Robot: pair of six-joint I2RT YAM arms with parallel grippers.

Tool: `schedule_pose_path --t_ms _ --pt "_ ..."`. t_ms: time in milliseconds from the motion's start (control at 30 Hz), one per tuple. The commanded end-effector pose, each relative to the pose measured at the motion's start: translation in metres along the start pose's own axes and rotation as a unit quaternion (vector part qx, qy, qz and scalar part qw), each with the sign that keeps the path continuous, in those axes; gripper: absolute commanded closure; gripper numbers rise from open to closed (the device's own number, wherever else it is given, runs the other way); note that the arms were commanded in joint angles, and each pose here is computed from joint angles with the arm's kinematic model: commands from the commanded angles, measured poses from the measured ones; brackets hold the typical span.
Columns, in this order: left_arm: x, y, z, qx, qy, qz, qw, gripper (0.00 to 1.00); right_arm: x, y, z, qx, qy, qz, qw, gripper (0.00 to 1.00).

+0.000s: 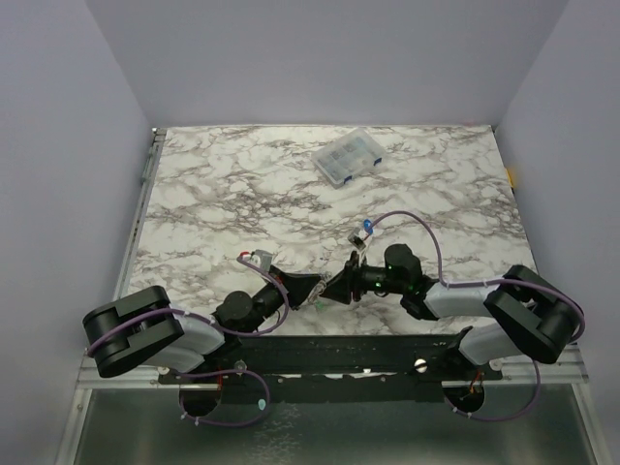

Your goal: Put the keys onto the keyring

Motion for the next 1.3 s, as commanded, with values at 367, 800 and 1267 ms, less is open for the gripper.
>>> schedule_pose_path --t_ms 367,800,1267 --pt "0.02 -0.04 0.016 0.025 -0.007 -0.012 1.0 1.0 0.009 0.0 -0.028 -0.066 -0.027 -0.003 0.997 0.53" --pt "-0.013 -0.042 -0.01 -0.017 -0.034 0.065 0.997 1.0 0.031 -0.014 -0.042 -0.056 -0.086 -0.022 0.994 0.37" --pt "-0.12 -0.059 -0.088 -0.09 0.019 0.305 0.948 1.0 0.124 -0.087 -0.14 -0.19 -0.202 -0.033 0.96 0.33"
Point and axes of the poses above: each gripper's point midway between its finger pads, its own y axis out along the fingers, its own x axis along the line the jaws close on, z = x × y, the point moved 3 cm from there along -y, back along the fingers, and after that the axes turned 4 degrees about y, right-handed, at the moved point
